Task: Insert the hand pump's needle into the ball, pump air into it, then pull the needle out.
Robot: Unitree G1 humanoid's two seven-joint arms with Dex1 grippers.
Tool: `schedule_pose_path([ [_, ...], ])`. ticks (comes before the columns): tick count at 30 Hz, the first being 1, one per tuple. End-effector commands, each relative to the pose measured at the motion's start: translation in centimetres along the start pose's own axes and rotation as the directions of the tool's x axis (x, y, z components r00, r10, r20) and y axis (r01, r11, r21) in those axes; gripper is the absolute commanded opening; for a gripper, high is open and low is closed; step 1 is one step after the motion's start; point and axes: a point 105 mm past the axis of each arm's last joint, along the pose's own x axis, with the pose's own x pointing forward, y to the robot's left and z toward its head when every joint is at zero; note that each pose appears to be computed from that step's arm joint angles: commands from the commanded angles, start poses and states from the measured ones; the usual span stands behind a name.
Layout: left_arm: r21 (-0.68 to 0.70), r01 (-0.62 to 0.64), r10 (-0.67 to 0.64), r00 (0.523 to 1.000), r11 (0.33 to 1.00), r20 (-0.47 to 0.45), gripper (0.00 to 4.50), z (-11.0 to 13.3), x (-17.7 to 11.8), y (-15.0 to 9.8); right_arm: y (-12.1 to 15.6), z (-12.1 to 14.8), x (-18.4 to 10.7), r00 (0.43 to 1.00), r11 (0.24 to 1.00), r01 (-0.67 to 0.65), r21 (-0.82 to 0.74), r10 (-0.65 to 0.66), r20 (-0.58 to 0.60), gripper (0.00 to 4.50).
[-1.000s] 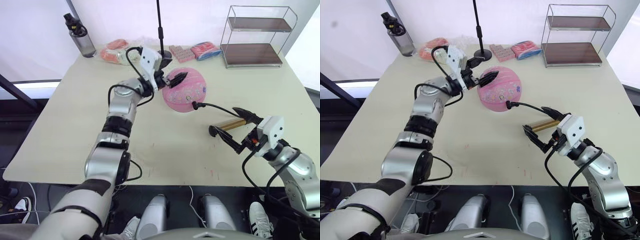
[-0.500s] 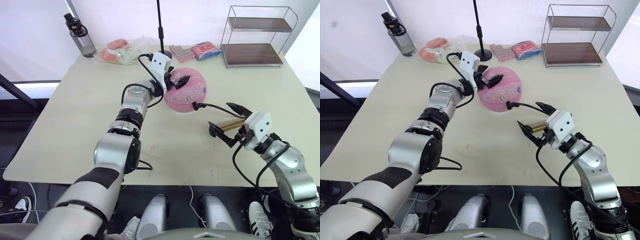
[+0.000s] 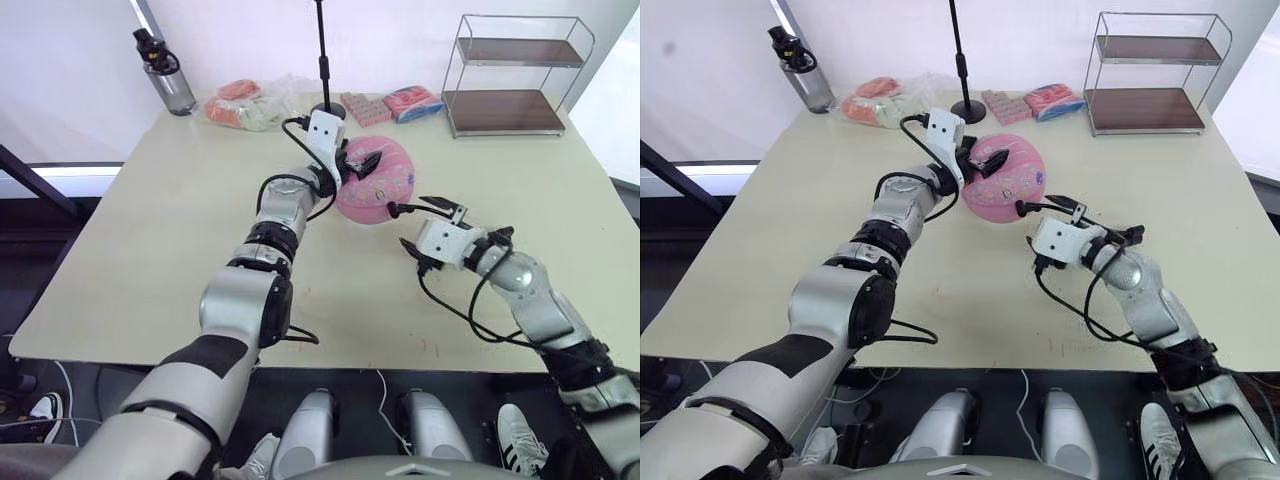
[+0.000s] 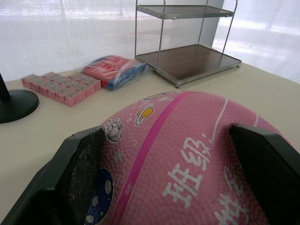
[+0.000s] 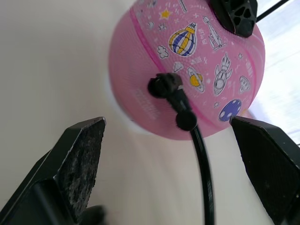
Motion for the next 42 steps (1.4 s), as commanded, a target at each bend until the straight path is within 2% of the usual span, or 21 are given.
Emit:
schedule_pose_path([
  [1,-0.038,-0.025,0.022,0.996,0.999,-0.087,4.50,-2.9,-0.1,-0.4,-1.6,1.3,1.2,0.996,0.981,0.086,-0.174,-0.080,0.045,4.44],
  [6,-0.059,-0.037,0.032,0.996,0.998,-0.084,4.50,-3.1,0.0,-0.7,-1.9,1.4,2.1,0.991,0.957,0.130,-0.259,-0.121,0.050,4.44],
  [16,-0.074,-0.044,0.038,0.996,0.996,-0.085,4.50,-3.4,0.2,-1.0,-1.3,1.6,2.8,0.991,0.948,0.135,-0.288,-0.123,0.061,4.44],
  [19,-0.075,-0.045,0.038,0.996,0.996,-0.086,4.50,-3.4,0.2,-1.0,-1.4,1.5,2.9,0.990,0.944,0.138,-0.301,-0.127,0.057,3.59],
  [22,-0.076,-0.046,0.039,0.995,0.996,-0.086,4.50,-3.4,0.2,-1.0,-1.4,1.4,3.0,0.991,0.940,0.135,-0.313,-0.123,0.056,1.93],
  [24,-0.077,-0.048,0.041,0.995,0.996,-0.086,4.50,-3.4,0.2,-1.0,-1.3,1.5,3.0,0.991,0.940,0.136,-0.312,-0.123,0.060,1.30],
  [25,-0.078,-0.050,0.043,0.995,0.996,-0.085,4.50,-3.4,0.2,-1.0,-1.3,1.5,3.0,0.991,0.940,0.135,-0.314,-0.122,0.061,0.67],
  [26,-0.079,-0.051,0.044,0.995,0.996,-0.085,4.50,-3.4,0.2,-1.0,-1.2,1.5,3.1,0.991,0.940,0.132,-0.315,-0.118,0.062,0.37],
  [30,-0.083,-0.058,0.051,0.995,0.995,-0.082,4.50,-3.4,0.2,-1.0,-0.9,1.3,3.1,0.991,0.950,0.132,-0.283,-0.122,0.055,0.35],
  [36,-0.100,-0.069,0.060,0.994,0.993,-0.087,4.50,-4.0,0.0,-1.0,-0.9,-0.1,2.7,0.985,0.981,0.175,-0.081,-0.174,0.012,0.35],
  [38,-0.097,-0.077,0.069,0.994,0.992,-0.090,4.50,-4.2,0.0,-1.0,-1.0,-0.5,2.5,0.976,0.972,0.216,0.096,-0.217,-0.002,0.35],
  [42,-0.090,-0.109,0.101,0.991,0.990,-0.092,4.50,-4.7,0.0,-0.9,-0.9,-1.2,2.0,0.964,0.894,0.257,0.368,-0.266,-0.028,0.35],
])
